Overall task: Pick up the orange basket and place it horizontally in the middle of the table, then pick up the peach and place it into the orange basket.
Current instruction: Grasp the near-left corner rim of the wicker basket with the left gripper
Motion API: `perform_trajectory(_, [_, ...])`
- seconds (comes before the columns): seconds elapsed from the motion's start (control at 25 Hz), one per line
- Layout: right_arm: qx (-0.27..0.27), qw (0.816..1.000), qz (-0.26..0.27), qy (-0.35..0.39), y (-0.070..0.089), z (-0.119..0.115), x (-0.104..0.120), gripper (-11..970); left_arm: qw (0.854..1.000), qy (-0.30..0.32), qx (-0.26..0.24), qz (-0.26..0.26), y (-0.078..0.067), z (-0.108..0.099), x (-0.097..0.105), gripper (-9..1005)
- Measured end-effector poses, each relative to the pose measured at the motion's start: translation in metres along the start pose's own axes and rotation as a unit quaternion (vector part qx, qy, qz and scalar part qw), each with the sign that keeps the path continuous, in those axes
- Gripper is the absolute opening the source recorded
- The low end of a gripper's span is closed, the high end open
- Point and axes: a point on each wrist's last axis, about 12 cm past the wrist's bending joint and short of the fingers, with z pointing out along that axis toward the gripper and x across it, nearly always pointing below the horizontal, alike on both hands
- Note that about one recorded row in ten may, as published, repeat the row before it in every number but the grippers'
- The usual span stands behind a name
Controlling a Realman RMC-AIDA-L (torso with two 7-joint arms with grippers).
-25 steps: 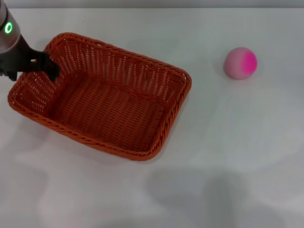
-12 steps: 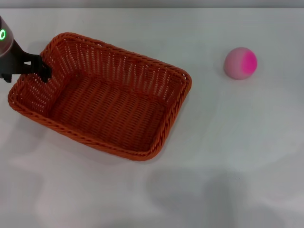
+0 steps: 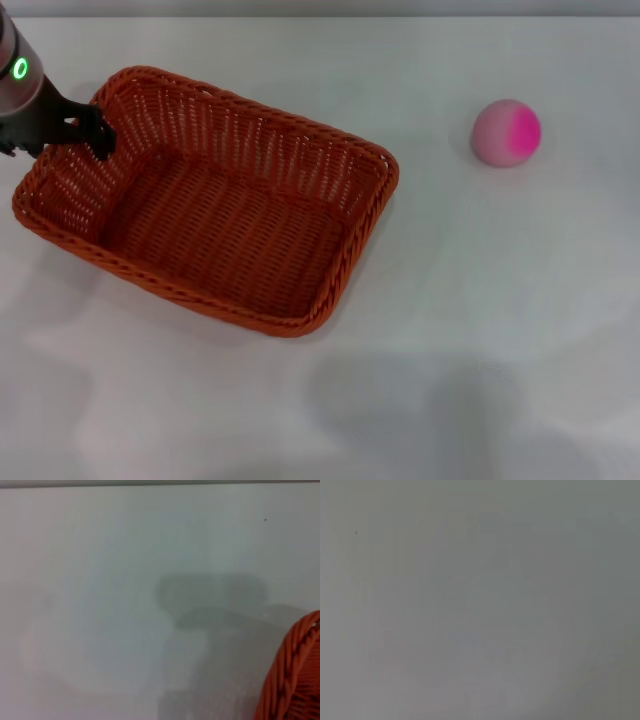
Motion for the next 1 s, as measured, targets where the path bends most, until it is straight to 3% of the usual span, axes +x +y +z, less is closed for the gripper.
perform_trajectory(0.36, [0.0, 1.0, -0.001, -0.002, -0.001, 0.001, -0.002, 871, 0.999, 0.013, 0.029, -0.002, -0.008, 0.002, 0.005, 682])
perform_trajectory(0.44, [0.0, 1.0, -0.001, -0.003, 0.0, 0.001, -0.003, 871, 0.999, 0.016, 0.034, -0.003, -0.01, 0.002, 0.006, 446])
perform_trajectory(0.68, [-0.001, 1.0, -0.002, -0.003, 0.0, 0.002, -0.004, 871, 0.998, 0.028, 0.05, -0.008, -0.012, 0.002, 0.009, 320])
perform_trajectory(1.0, [-0.001, 1.0, -0.002, -0.003, 0.0, 0.002, -0.004, 871, 0.996, 0.03, 0.081, -0.006, -0.015, -0.006, 0.023, 243])
